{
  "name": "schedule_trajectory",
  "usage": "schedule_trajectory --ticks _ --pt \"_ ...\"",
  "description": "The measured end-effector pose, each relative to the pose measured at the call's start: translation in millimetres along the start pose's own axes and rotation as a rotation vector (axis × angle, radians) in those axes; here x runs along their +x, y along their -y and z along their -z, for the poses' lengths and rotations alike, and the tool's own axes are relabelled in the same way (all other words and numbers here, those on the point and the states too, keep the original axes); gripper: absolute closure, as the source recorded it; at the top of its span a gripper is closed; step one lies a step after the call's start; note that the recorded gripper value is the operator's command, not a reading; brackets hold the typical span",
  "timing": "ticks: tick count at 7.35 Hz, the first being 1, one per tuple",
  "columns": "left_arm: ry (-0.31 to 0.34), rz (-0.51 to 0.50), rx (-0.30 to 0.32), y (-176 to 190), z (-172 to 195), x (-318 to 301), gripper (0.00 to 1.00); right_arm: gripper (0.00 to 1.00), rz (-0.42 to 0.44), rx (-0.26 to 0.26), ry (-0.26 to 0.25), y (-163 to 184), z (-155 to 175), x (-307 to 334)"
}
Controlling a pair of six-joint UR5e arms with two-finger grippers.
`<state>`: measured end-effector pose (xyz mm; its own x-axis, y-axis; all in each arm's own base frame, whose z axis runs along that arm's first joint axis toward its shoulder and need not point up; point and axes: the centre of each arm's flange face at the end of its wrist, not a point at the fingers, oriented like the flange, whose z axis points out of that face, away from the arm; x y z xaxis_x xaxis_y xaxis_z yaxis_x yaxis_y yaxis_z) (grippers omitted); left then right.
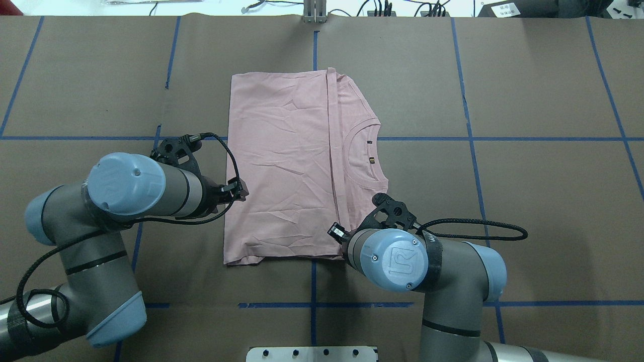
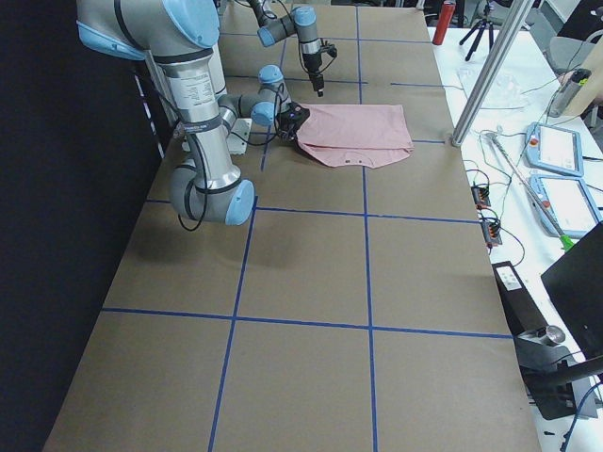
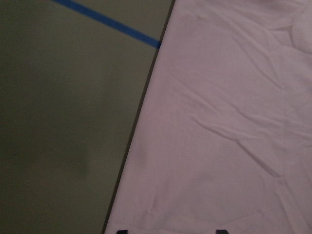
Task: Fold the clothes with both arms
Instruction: 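Lower the left gripper to the shirt edge nearest the robot beside the right gripper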
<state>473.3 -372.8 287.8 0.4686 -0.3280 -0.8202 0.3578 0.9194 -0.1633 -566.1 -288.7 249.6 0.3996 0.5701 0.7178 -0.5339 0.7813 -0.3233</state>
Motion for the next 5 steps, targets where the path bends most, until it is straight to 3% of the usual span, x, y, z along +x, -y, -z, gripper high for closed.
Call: schedule_trajectory --ticks 5 --pt "0.075 0.193 -0.065 -50 -29 -31 0.32 1.00 0.001 0.000 0.005 -1 2 -1"
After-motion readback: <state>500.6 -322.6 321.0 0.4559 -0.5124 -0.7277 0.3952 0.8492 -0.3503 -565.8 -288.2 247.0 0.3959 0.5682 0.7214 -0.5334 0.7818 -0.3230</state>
